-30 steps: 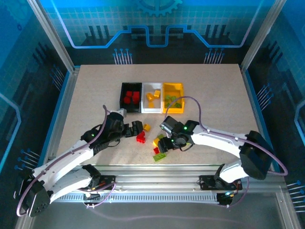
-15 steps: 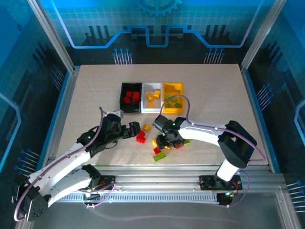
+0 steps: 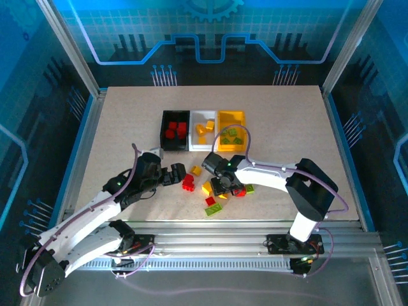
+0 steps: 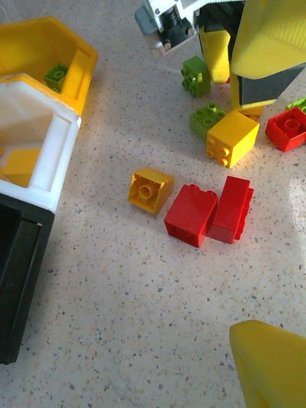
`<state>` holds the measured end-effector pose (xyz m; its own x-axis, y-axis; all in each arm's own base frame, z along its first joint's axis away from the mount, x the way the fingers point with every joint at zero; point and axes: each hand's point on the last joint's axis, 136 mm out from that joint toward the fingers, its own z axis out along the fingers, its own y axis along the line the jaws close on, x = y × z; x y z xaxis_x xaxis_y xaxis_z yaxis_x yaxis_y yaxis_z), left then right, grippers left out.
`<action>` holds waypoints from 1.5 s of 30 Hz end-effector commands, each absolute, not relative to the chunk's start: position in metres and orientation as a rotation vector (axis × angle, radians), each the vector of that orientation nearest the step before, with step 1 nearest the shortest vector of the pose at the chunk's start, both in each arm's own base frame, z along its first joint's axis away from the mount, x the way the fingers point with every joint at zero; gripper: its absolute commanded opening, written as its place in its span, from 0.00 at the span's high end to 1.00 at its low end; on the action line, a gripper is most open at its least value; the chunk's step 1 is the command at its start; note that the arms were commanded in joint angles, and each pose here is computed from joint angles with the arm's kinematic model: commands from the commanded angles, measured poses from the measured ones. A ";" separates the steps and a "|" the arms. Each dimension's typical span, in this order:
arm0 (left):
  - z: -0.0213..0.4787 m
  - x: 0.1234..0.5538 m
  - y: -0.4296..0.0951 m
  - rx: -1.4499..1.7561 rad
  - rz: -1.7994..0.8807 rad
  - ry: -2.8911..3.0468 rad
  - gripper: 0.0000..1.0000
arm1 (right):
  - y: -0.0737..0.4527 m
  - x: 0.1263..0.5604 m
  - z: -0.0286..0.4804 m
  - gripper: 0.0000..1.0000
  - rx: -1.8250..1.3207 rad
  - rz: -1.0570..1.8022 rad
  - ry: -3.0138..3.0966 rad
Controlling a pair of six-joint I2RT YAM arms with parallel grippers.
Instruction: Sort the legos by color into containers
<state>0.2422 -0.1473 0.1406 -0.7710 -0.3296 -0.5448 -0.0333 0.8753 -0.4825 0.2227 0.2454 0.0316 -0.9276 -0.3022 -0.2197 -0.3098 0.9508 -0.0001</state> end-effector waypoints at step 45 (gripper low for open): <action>0.140 0.243 -0.135 -0.319 -0.598 2.373 0.01 | 0.250 0.286 0.128 0.61 -0.471 0.206 2.608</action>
